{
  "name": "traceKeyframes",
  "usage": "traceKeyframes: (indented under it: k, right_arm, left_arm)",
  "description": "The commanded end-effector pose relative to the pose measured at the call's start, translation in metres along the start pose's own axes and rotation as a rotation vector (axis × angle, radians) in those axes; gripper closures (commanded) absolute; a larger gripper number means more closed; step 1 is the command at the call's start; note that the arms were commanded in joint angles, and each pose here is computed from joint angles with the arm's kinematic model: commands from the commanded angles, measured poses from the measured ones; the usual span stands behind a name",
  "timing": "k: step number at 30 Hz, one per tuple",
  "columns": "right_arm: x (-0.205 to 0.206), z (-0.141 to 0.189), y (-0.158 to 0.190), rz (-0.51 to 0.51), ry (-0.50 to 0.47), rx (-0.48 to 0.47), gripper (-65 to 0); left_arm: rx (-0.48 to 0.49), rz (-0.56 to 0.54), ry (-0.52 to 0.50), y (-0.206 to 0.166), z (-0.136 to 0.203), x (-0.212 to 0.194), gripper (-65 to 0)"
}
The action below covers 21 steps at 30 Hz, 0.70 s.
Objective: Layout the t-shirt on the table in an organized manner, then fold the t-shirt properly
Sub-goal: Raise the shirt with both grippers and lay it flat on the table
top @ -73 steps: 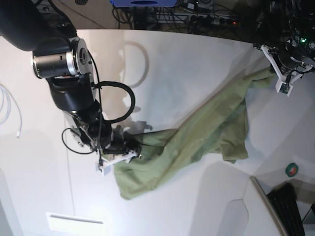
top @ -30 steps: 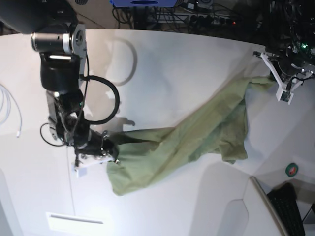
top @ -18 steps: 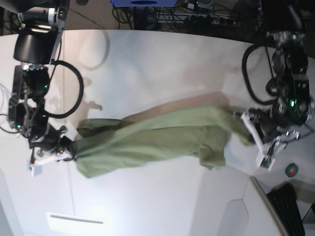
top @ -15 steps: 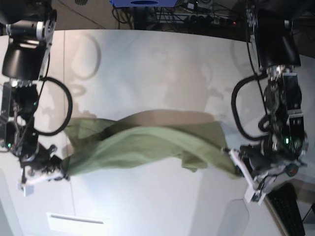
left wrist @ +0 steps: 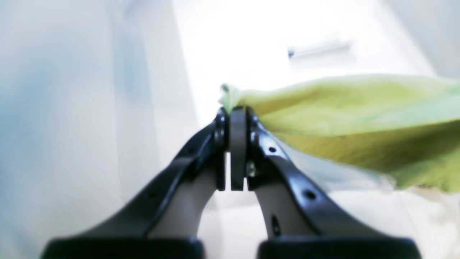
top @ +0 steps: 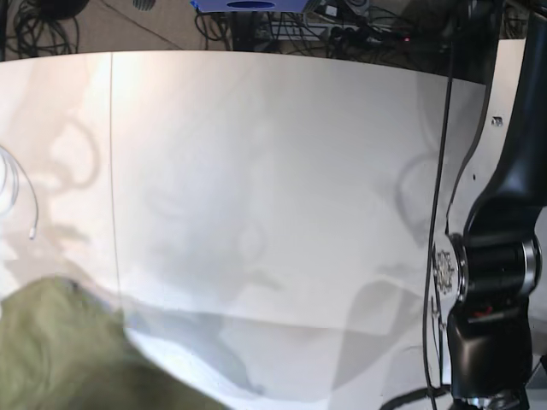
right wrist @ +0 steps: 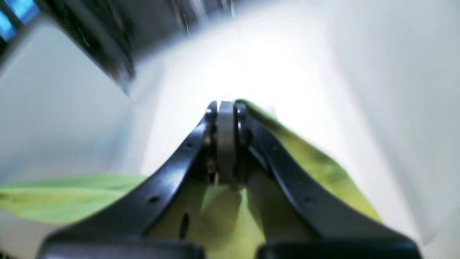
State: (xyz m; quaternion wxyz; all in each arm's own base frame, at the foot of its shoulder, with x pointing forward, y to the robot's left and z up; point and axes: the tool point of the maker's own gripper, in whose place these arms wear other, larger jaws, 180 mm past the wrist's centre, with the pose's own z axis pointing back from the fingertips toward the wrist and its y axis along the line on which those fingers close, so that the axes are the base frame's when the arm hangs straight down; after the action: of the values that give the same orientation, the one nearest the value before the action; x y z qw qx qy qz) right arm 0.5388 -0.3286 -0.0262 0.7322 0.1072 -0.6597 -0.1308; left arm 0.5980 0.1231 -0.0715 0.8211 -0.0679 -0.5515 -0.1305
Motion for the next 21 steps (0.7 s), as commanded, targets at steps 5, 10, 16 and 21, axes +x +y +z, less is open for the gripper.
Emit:
traceKeyframes:
  k: [5,10,16,21]
  right_arm:
    - [0.029,0.044,-0.007,0.100,-0.076,-0.015,0.0]
    - [-0.088,0.086,-0.048,0.024,0.090,-0.090,0.0]
    - [-0.271,0.139,-0.078,-0.156,0.385,-0.182,0.0]
    - [-0.373,0.185,-0.103,-0.269,0.515,-0.290,0.0]
  left_arm:
    - [0.016,-0.059,-0.071,-0.009,0.026,0.013,0.0]
    - [0.036,-0.100,0.060,-0.020,0.042,-0.103,0.0]
    - [-0.014,-0.045,0.338,-0.043,0.063,-0.292,0.0]
    - [0.015,-0.074,0.519,-0.046,0.095,-0.419,0.0]
